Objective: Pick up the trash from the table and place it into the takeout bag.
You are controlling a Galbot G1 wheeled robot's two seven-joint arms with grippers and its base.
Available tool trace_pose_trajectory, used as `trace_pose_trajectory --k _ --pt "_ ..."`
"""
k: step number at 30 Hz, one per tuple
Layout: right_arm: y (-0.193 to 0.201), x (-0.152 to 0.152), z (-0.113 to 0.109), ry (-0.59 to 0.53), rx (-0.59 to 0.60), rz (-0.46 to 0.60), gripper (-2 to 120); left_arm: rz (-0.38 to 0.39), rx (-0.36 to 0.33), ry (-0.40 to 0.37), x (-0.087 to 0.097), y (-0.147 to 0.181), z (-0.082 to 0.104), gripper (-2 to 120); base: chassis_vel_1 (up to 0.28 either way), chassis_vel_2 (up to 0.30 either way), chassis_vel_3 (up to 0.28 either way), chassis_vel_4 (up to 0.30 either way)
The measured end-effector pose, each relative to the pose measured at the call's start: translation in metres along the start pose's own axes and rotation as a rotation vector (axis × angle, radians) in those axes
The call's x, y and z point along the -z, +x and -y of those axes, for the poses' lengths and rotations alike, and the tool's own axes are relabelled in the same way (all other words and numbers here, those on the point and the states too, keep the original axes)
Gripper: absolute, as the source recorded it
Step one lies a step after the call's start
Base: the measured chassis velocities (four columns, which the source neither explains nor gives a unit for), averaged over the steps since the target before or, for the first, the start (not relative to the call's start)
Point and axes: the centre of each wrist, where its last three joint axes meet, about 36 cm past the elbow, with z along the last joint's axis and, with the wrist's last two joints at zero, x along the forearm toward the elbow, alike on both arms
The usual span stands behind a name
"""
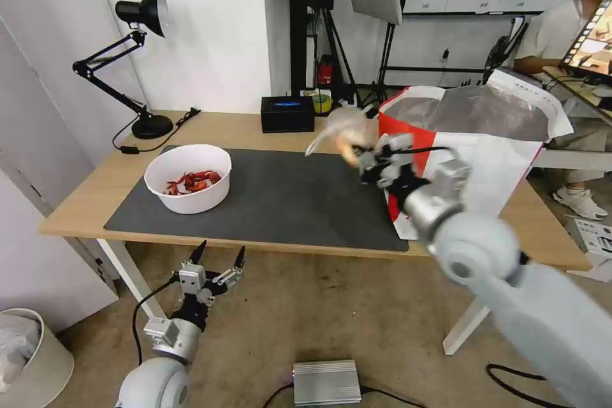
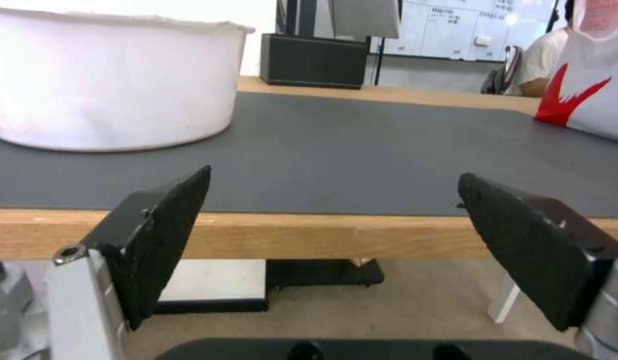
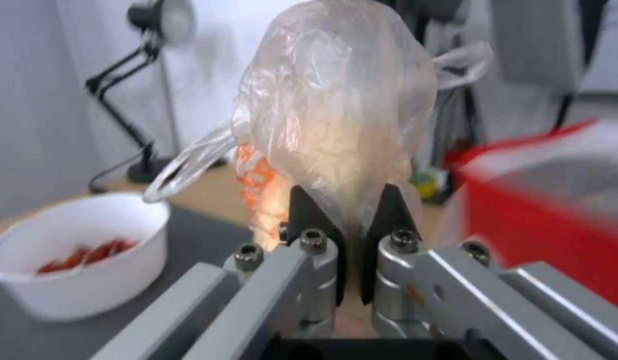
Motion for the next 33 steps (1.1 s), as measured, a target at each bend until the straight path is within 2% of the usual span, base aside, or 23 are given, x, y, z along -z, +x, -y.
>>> trace_pose_trajectory --k 2,5,6,9,14,17,20,21,23,26,33 --pt "0.006 0.01 0.004 0.008 -0.019 0.013 3 0.001 -0.002 0.001 0.0 0.0 0.001 100 0.0 0.0 0.0 0.0" --pt "0.018 0.041 0.023 0.033 -0.116 0.049 3 0.003 -0.006 0.003 0.002 0.001 0.004 100 0.0 0.0 0.0 0.0" --pt "0.018 0.041 0.023 0.033 -0.116 0.049 3 0.003 -0.006 0.003 0.002 0.001 0.004 100 0.0 0.0 0.0 0.0" --pt "0.017 0.051 0.043 0.051 -0.193 0.047 3 0.002 -0.006 0.004 0.002 0.002 0.004 100 0.0 0.0 0.0 0.0" --pt "0.009 0.052 0.063 0.041 -0.25 0.039 3 0.003 -0.011 0.007 0.002 0.003 0.007 100 0.0 0.0 0.0 0.0" --pt "-0.001 0.049 0.083 0.021 -0.306 0.027 3 0.004 -0.016 0.009 0.002 0.003 0.01 100 0.0 0.0 0.0 0.0" --pt "-0.004 0.048 0.089 0.014 -0.32 0.021 3 0.004 -0.017 0.009 0.003 0.003 0.01 100 0.0 0.0 0.0 0.0" --pt "-0.012 0.041 0.107 -0.015 -0.369 -0.015 3 0.006 -0.019 0.007 0.004 0.004 0.009 100 0.0 0.0 0.0 0.0" --pt "-0.012 0.041 0.107 -0.015 -0.369 -0.015 3 0.006 -0.019 0.007 0.004 0.004 0.009 100 0.0 0.0 0.0 0.0" --pt "-0.018 0.031 0.123 -0.05 -0.404 -0.052 3 0.009 -0.02 0.008 0.006 0.005 0.01 100 0.0 0.0 0.0 0.0" --pt "-0.024 0.02 0.127 -0.086 -0.423 -0.097 5 0.01 -0.023 0.011 0.005 0.005 0.013 100 0.0 0.0 0.0 0.0"
